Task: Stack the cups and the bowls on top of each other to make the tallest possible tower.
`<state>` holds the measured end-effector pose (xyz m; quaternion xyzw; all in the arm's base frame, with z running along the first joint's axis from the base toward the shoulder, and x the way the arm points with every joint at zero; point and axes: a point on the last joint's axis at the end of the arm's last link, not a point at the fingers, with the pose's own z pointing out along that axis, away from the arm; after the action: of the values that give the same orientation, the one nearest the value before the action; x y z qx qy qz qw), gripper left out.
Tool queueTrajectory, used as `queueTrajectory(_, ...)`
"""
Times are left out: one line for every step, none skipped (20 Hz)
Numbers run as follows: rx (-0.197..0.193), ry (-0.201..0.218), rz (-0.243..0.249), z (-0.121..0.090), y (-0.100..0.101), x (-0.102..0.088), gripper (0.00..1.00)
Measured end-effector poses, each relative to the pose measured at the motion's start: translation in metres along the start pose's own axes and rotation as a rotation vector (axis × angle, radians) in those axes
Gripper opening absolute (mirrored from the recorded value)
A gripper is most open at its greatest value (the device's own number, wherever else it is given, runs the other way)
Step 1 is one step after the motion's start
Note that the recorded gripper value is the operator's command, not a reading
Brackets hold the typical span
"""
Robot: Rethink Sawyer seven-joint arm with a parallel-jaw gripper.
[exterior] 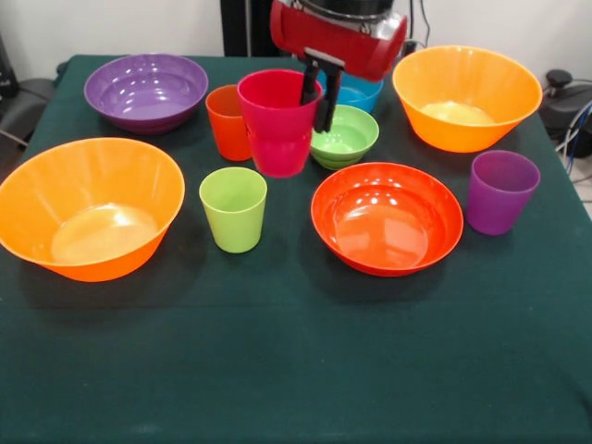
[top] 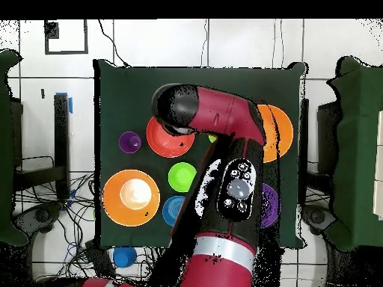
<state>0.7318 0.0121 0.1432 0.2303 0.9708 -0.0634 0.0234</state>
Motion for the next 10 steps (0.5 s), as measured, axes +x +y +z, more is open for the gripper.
queueTrajectory(0.0, -0.003, 0.003, 0.002, 0.004, -0.003, 0.0)
queueTrajectory(-0.001, -0.007, 0.007, 0.004, 0.01, -0.009, 0.0)
queueTrajectory(-0.002, -0.012, 0.01, 0.007, 0.015, -0.014, 0.0)
queueTrajectory(-0.003, -0.017, 0.013, 0.011, 0.019, -0.019, 0.0)
queueTrajectory(-0.006, -0.025, 0.016, 0.014, 0.024, -0.025, 0.0)
queueTrajectory(-0.008, -0.029, 0.017, 0.016, 0.026, -0.028, 0.0)
queueTrajectory(-0.01, -0.035, 0.016, 0.02, 0.029, -0.032, 0.0)
queueTrajectory(-0.013, -0.042, 0.016, 0.024, 0.034, -0.037, 0.0)
queueTrajectory(-0.017, -0.049, 0.013, 0.031, 0.039, -0.043, 0.0)
queueTrajectory(-0.02, -0.052, 0.012, 0.034, 0.042, -0.045, 0.0)
